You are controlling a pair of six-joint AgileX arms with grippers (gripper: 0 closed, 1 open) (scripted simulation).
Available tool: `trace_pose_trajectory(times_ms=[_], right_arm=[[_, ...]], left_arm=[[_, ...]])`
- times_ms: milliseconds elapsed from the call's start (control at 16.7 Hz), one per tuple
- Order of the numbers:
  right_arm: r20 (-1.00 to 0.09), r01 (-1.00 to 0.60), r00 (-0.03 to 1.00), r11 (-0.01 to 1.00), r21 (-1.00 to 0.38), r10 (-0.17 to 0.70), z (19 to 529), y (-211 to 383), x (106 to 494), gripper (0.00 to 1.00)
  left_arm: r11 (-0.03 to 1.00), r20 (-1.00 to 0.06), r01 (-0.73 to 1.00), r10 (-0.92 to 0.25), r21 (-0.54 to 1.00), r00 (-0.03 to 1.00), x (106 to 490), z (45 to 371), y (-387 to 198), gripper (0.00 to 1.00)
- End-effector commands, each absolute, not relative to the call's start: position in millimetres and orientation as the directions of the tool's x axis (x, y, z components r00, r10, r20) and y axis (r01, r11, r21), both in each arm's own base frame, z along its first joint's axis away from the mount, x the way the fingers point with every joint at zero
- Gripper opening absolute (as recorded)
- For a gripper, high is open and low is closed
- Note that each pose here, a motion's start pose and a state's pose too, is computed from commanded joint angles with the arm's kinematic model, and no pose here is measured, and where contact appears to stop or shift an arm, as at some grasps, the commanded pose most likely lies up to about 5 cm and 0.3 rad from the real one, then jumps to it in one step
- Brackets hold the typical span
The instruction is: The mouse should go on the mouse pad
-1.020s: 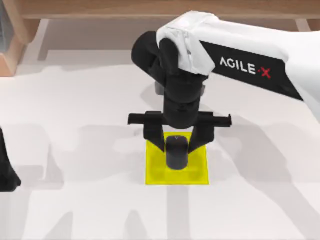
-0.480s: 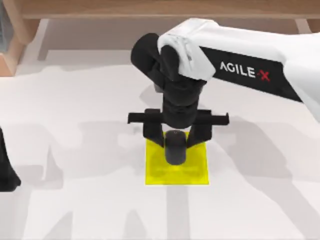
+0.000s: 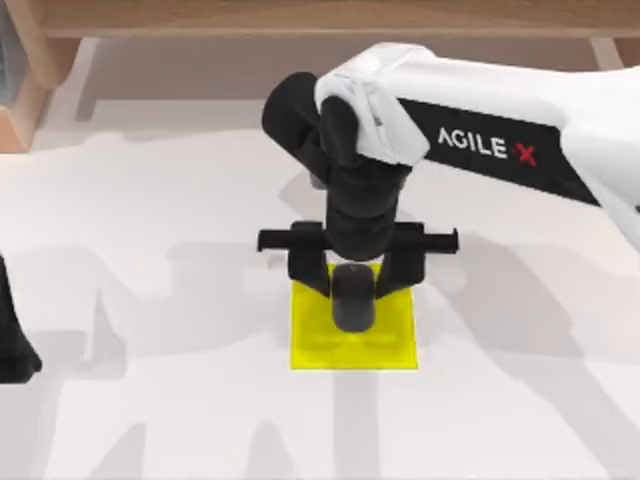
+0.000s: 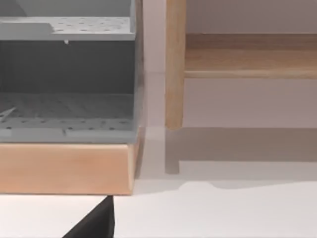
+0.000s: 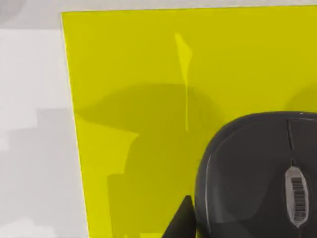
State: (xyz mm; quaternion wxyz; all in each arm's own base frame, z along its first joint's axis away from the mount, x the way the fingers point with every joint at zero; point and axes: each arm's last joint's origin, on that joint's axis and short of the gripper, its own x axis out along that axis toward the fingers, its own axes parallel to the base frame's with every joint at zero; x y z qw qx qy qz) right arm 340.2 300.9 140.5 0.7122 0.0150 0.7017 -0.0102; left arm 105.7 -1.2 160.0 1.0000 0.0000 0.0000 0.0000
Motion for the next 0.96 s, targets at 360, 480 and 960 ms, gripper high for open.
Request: trace_pose_trajectory(times_ms=[360,480,960], right_arm=[[-1.000,0.036,0.015,0.999,0.007,0.006,140.5,300.9,340.2,0.68],[-1.000,0.036,0.015,0.999,0.007,0.006,140.5,300.9,340.2,0.83],[-1.000,0.036,0.015,0.999,0.007,0.006,140.5,300.9,340.2,1.00]], left_arm=[[1.000,0.000,0.000,0.000,0.000,1.000,105.7,160.0,-1.2,1.00],[1.000,0.000,0.000,0.000,0.000,1.000,105.7,160.0,-1.2,1.00],[1.000,0.000,0.000,0.000,0.000,1.000,105.7,160.0,-1.2,1.00]])
